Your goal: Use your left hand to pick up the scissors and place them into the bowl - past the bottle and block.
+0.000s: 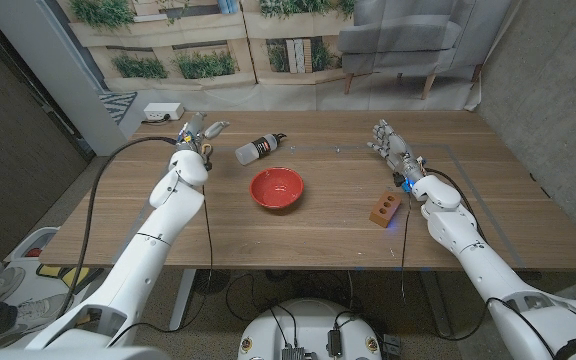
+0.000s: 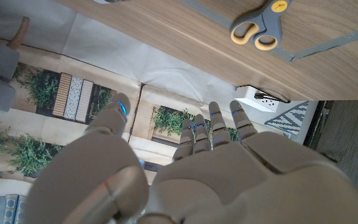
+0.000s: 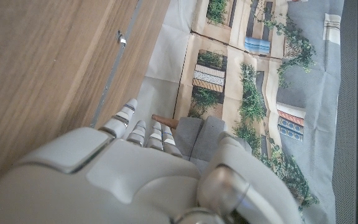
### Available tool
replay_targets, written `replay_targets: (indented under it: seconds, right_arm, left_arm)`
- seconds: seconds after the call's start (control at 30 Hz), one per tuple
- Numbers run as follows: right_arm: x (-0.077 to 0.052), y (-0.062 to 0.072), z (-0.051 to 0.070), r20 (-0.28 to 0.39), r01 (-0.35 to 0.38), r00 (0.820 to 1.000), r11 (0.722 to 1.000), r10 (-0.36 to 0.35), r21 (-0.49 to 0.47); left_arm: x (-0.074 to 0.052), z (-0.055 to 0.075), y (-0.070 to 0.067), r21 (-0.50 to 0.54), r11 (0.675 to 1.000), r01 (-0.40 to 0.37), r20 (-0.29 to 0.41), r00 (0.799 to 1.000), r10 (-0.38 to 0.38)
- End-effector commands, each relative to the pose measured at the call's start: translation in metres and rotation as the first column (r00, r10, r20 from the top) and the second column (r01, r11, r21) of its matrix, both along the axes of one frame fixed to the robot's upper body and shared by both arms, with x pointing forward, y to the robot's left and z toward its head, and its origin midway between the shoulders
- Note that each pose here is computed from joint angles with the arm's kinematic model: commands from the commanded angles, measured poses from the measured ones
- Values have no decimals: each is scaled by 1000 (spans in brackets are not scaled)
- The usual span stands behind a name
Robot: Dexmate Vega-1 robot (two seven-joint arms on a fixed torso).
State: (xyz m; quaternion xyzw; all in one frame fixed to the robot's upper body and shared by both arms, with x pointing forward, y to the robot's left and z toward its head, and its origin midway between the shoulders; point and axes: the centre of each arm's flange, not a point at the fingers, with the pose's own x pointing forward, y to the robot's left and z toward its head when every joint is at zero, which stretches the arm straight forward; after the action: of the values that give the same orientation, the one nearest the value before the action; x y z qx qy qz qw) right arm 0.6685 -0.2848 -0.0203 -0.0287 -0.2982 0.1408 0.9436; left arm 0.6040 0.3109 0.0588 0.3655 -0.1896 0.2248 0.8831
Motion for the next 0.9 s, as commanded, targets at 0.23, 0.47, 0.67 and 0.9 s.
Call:
replay_targets:
  seconds: [0.23, 0.47, 0.67, 0.9]
  right_arm:
    - [2, 6, 5, 12, -16, 1000, 999, 17, -30]
    - [4, 6, 3, 12, -21, 1000, 999, 22, -29]
    - [6, 5, 0, 11, -29, 1000, 999, 30, -26]
    - [7, 3, -5, 6, -34, 999, 999, 34, -21]
  left_arm:
    - [-5, 23, 14, 104, 990, -92, -179, 978, 110]
    - [-6, 30, 20, 95, 989, -109, -238, 963, 129]
    - [-7, 39, 24, 95, 987, -130, -284, 947, 153]
    - [-5, 50, 27, 83, 989, -119, -344, 928, 141]
